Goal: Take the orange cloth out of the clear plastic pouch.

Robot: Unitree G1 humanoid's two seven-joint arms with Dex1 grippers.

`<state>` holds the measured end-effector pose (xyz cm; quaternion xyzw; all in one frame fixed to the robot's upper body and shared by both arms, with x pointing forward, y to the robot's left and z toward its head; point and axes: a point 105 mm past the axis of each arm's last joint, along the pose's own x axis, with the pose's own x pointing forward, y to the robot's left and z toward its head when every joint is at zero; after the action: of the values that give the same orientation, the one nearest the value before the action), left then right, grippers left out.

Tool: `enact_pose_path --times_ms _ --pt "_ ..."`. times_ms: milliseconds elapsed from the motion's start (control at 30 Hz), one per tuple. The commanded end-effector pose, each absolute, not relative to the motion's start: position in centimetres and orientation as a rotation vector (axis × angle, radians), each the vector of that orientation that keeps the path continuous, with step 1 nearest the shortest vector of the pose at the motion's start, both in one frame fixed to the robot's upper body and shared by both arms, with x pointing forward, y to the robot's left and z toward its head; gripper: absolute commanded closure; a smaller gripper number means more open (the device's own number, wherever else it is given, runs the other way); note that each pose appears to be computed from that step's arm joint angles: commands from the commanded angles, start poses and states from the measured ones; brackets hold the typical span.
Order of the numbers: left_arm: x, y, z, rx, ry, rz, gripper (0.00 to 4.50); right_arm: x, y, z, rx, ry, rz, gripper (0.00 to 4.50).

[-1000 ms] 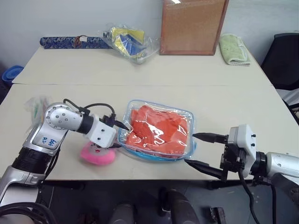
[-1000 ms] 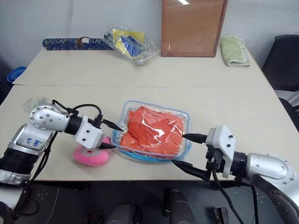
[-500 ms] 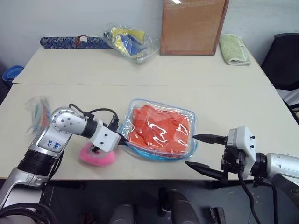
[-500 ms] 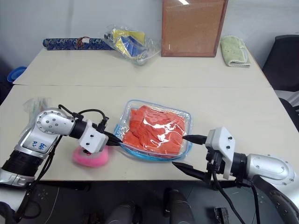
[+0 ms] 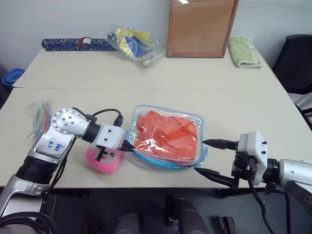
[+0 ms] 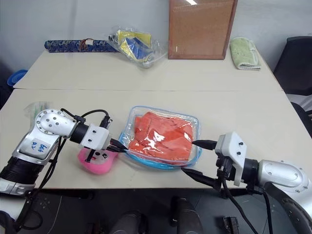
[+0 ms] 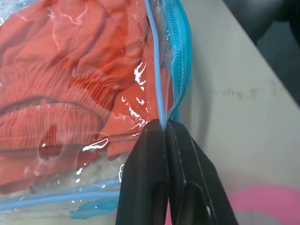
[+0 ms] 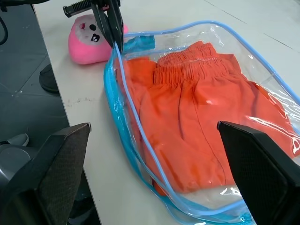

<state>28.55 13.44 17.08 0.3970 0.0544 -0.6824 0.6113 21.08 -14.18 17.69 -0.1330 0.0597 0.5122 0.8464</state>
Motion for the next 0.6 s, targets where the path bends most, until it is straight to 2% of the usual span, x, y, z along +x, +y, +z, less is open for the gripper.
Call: enact_pose_path --times_ms 33,300,400,467,600 --pt "28.4 12.9 18.7 0.793 0.107 -1.559 4.49 20.9 -13.9 18.6 -0.313 0.070 1.091 0.00" --pt "30.9 10.9 18.8 0.440 0.204 -1.380 4.49 20.8 -12.9 19.1 -0.351 0.026 1.085 0.00" --pt "31.5 9.4 18.7 0.342 0.218 -1.330 4.50 20.7 -12.4 19.0 -0.349 0.012 1.074 0.57" --pt "31.3 8.5 18.5 0.323 0.225 -1.326 4.50 20.8 -12.2 18.6 -0.353 0.016 1.049 1.11" --pt "30.4 7.3 18.0 0.315 0.219 -1.352 4.50 23.0 -12.2 17.4 -0.407 0.030 0.923 2.52"
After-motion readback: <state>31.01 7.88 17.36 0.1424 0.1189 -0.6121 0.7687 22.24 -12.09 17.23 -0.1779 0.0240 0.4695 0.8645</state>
